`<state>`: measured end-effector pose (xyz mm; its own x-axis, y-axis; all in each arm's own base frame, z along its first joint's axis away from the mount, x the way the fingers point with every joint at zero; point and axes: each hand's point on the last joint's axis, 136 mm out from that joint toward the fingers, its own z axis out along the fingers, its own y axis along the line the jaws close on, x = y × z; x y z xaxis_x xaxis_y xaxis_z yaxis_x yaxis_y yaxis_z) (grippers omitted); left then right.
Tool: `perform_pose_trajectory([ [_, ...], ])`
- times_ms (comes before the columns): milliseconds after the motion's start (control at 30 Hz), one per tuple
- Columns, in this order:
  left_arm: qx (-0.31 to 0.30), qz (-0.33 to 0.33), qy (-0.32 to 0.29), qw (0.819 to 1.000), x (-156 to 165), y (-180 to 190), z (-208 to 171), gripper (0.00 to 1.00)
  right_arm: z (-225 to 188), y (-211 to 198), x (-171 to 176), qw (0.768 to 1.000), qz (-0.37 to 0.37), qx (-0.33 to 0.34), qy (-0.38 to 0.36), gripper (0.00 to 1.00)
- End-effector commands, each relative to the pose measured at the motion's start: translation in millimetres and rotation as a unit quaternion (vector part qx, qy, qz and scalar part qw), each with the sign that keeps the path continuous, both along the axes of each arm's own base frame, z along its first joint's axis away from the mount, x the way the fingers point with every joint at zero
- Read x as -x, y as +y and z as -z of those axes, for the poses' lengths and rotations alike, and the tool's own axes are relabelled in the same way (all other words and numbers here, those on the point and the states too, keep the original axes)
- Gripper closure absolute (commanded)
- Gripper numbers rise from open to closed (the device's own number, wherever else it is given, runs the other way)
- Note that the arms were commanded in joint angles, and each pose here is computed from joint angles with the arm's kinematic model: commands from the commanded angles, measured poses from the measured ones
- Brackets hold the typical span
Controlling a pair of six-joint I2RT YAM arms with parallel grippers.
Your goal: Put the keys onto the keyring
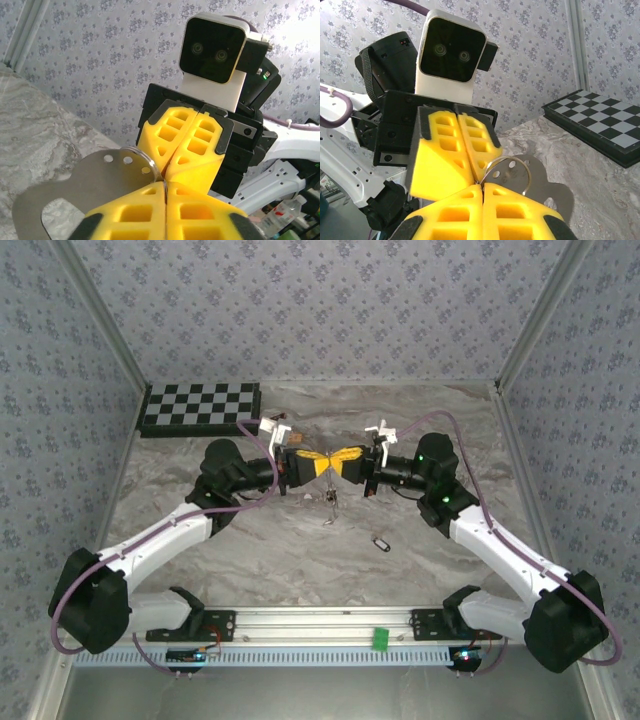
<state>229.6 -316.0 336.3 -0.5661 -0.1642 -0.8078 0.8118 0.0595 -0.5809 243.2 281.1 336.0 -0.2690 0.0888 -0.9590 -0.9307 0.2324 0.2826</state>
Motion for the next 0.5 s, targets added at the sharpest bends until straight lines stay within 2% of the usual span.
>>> perform_pose_trajectory([
  [0, 0.02, 0.041, -0.039, 0.998, 19.6, -3.5, -21.8, 1.0, -5.6, -0.8, -2.0, 1.0, 0.01, -0.004, -0.01, 1.0],
  [333, -0.018, 0.007, -0.04, 0.999, 9.8, -5.9, -5.7, 1.0, -5.3, -1.5, -0.5, 1.0, 0.011, -0.002, -0.012, 1.0],
  [467, -0.013, 0.007, -0.05, 0.999, 11.6, -4.6, -7.6, 1.0, -2.7, -3.1, -2.0, 1.0, 0.019, 0.003, -0.009, 0.99],
])
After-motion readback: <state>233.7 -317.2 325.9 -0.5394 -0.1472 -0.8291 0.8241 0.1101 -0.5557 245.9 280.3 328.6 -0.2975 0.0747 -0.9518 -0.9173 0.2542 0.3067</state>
